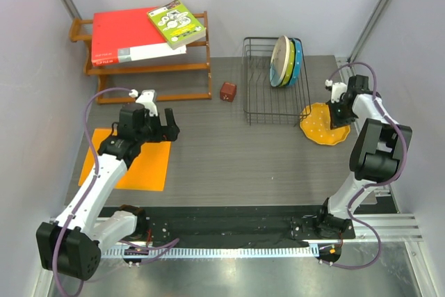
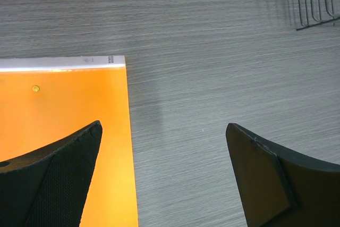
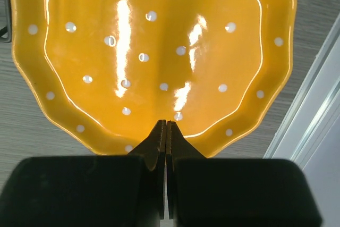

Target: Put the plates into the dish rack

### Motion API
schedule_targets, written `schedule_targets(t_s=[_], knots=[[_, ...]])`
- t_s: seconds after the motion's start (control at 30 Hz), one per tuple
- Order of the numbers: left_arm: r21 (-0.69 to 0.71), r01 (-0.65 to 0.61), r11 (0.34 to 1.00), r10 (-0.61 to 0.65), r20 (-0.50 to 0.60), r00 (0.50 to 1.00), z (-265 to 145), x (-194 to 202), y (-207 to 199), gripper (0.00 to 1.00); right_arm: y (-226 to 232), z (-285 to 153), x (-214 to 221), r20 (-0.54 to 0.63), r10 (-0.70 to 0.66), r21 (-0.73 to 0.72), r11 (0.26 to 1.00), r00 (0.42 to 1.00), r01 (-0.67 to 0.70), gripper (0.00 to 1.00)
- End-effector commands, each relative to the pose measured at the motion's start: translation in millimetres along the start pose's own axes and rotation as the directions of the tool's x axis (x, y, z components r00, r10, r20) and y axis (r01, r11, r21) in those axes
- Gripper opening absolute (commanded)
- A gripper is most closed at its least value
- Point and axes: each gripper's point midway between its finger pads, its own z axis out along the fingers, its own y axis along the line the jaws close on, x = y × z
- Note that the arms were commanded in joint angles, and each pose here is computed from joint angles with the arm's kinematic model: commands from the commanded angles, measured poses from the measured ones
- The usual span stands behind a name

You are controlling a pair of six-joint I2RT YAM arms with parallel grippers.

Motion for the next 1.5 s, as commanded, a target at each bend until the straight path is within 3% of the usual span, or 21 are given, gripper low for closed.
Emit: schedule_targets(t_s=[0.0,0.47,0.6,0.87,1.03,1.07,1.23,1.47], knots=[[-0.019,0.028,0.999,-0.027,0.018,0.999,0.1,-2.7,7.2,0.99,9.3,5.9,4.6,0.003,-0.083,-0.061,0.995,0.997,0.083,0.01],[-0.013,0.055,0.998,-0.055,-0.015,0.998,10.1,7.8,10.1,0.99,34.2,21.0,72.5,-0.105,-0.259,-0.153,0.958,0.960,0.242,0.01],[-0.001,0.075,0.997,-0.075,0.002,0.997,11.8,7.4,8.4,0.99,55.2,8.2,97.6,-0.134,-0.395,-0.210,0.907,0.909,0.364,0.01],[-0.007,0.108,0.994,-0.108,0.014,0.994,1.7,6.6,7.5,0.99,102.2,-8.8,147.1,-0.187,-0.522,-0.341,0.829,0.832,0.443,0.01],[0.034,0.173,0.984,-0.172,-0.019,0.985,-7.4,14.3,-2.6,0.99,129.5,-15.7,144.8,-0.141,-0.608,-0.383,0.762,0.782,0.523,0.01],[0.024,0.198,0.980,-0.198,-0.023,0.980,-8.1,16.3,-0.3,0.99,145.8,-17.9,142.5,-0.123,-0.650,-0.406,0.722,0.750,0.560,0.01],[0.029,0.346,0.938,-0.342,-0.100,0.934,-6.0,43.0,-3.9,0.99,192.8,-22.0,109.4,-0.032,-0.703,-0.447,0.645,0.710,0.620,0.02],[0.021,0.413,0.911,-0.405,-0.152,0.901,0.6,64.3,-4.4,0.99,268.5,-17.6,80.0,0.055,-0.760,-0.525,0.529,0.647,0.667,0.02]])
